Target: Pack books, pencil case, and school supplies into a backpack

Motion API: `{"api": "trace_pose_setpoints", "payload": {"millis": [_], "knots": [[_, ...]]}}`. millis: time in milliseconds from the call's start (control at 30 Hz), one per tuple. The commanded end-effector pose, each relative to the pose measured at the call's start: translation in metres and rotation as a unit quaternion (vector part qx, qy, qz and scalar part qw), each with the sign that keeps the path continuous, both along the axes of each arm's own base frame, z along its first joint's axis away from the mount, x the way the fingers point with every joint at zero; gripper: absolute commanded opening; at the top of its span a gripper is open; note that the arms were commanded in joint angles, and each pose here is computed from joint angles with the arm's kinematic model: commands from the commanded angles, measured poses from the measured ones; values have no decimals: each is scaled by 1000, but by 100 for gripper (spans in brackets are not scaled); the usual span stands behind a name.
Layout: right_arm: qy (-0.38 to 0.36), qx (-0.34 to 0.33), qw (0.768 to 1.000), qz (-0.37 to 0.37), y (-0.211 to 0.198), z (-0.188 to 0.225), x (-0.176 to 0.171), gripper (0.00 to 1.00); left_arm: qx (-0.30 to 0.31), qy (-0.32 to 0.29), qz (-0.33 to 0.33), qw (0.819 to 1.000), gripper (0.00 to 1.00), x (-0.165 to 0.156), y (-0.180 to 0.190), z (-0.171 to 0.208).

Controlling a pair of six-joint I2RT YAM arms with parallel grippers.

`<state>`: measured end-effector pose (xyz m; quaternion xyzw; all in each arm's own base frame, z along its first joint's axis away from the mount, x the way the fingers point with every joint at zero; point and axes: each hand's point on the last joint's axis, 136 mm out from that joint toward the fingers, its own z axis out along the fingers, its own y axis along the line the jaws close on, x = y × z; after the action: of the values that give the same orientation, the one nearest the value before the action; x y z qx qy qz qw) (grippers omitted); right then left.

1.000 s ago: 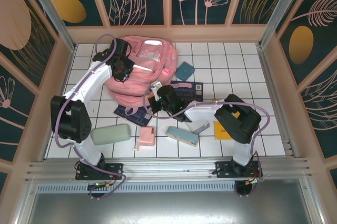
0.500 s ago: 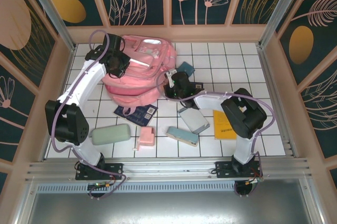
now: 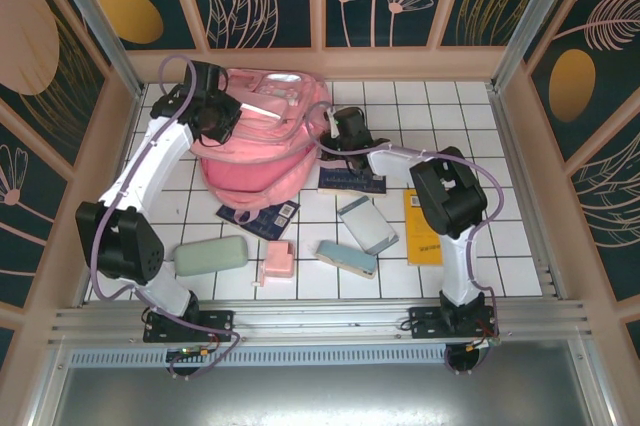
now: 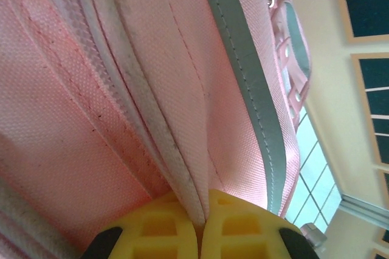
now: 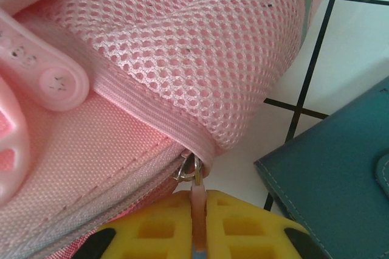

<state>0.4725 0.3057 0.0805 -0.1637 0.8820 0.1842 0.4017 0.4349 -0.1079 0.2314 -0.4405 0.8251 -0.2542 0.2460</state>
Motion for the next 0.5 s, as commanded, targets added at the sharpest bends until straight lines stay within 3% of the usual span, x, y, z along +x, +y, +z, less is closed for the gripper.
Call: {"api": "trace_pose_setpoints", "payload": {"millis": [0,67,133,200,267,367,467], "knots": [[-8,20,1000,-15,4,12,17,14,-60,-88,-18,994,0,7,-12,45],[-9,19,999,-28,7,13,29,17,-81,-99,-8,992,0,7,-14,46],[-10,20,999,-45,8,18,39,27,-97,-106,10,990,0,5,-12,47],[-20,33,998,-50,10,33,44,50,-120,-127,30,984,0,4,-10,54],[-40,45,997,-48,8,51,38,64,-139,-151,53,977,0,3,-5,63],[-70,62,994,-53,2,78,16,66,-162,-185,93,965,0,4,5,77],[-86,87,992,-37,2,101,-18,61,-173,-188,114,960,0,9,8,82]]}}
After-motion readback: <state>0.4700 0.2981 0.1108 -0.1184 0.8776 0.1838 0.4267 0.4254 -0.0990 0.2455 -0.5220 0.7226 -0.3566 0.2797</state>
